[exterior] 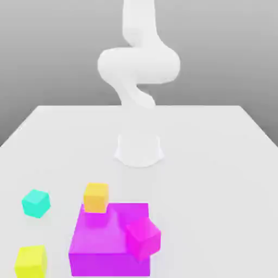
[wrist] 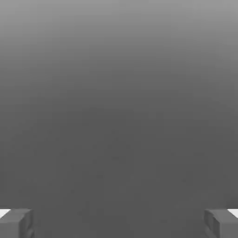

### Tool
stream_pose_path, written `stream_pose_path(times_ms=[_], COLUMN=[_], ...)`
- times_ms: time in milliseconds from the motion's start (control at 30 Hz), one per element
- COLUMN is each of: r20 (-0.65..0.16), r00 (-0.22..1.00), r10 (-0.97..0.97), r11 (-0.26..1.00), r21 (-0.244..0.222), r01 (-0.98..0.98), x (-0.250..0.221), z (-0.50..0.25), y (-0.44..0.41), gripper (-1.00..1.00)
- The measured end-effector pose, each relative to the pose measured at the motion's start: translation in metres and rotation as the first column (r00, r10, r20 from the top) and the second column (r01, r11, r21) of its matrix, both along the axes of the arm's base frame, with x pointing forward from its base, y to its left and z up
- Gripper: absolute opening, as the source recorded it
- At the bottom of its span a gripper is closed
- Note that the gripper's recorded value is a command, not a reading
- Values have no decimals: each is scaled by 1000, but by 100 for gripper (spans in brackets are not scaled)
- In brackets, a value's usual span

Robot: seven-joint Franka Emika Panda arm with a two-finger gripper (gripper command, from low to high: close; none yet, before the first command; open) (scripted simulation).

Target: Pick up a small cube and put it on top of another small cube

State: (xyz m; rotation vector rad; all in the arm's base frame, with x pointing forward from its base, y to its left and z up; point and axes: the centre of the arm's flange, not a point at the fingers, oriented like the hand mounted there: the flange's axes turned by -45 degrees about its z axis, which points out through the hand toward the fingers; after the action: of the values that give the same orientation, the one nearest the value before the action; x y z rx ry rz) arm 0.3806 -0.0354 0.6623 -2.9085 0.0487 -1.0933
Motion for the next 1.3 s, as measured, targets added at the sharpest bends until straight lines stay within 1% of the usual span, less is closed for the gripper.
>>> stream_pose_path(times_ms=[100,200,300,400,467,567,633,733,800,900,1100,1133,1300], r20=[-100,-193,-283,-370,-426,-508,-561,-634,-651,-654,-657,-658,-659], r00=[995,981,958,925,898,848,806,737,721,717,715,714,714], r10=[-13,-32,-57,-86,-109,-151,-191,-233,-239,-242,-240,-239,-238], r11=[999,997,993,988,984,976,965,954,954,955,955,954,954], r21=[38,66,83,88,83,62,41,-4,-20,-30,-26,-24,-22], r01=[17,45,83,127,159,211,258,299,298,295,296,297,298], x=[32,49,51,41,26,-6,-36,-83,-93,-94,-96,-97,-97], z=[-68,-136,-205,-273,-316,-374,-409,-453,-469,-486,-525,-531,-531], y=[-43,-83,-119,-153,-173,-203,-225,-246,-249,-251,-250,-249,-249], gripper=[0,0,0,0,0,0,0,0,0,0,0,-100,-100])
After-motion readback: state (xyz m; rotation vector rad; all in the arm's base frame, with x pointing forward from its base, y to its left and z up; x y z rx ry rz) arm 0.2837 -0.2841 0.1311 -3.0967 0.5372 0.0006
